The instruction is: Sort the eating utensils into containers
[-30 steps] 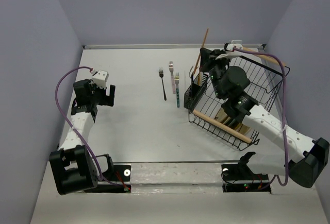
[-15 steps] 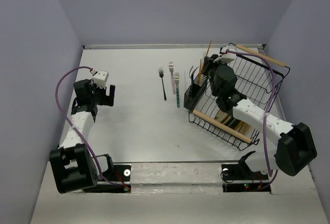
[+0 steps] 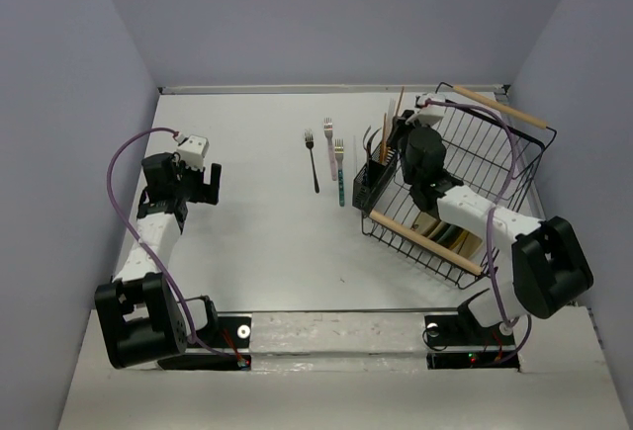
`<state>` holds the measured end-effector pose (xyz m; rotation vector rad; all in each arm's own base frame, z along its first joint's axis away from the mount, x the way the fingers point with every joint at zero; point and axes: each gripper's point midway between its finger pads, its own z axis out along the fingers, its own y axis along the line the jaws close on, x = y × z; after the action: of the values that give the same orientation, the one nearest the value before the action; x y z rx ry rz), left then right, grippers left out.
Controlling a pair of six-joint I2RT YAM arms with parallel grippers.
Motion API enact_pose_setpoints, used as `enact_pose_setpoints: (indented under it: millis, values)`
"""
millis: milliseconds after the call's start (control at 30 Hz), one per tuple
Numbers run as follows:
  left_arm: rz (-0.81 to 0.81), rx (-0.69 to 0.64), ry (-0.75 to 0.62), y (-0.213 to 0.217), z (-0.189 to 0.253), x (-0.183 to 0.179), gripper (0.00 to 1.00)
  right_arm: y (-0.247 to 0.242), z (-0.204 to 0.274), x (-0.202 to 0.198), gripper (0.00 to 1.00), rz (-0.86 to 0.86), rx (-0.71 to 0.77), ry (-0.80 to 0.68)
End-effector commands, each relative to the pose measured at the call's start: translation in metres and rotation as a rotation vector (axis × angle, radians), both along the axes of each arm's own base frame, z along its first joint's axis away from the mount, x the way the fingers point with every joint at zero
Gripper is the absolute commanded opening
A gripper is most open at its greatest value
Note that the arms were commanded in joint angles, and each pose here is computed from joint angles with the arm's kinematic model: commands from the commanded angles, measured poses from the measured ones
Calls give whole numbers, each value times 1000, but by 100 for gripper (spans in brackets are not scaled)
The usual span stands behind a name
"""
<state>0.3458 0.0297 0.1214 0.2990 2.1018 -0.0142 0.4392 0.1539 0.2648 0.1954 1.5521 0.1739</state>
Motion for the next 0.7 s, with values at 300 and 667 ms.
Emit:
enact_pose_setpoints:
  millis: [300,667]
  values:
    - [-1,8,-29,3,4,6,99,17,-43,3,3,73,25,62]
    - [-8,-2,-5,1,2,9,99,17,-4,-19,40,148,-6,9]
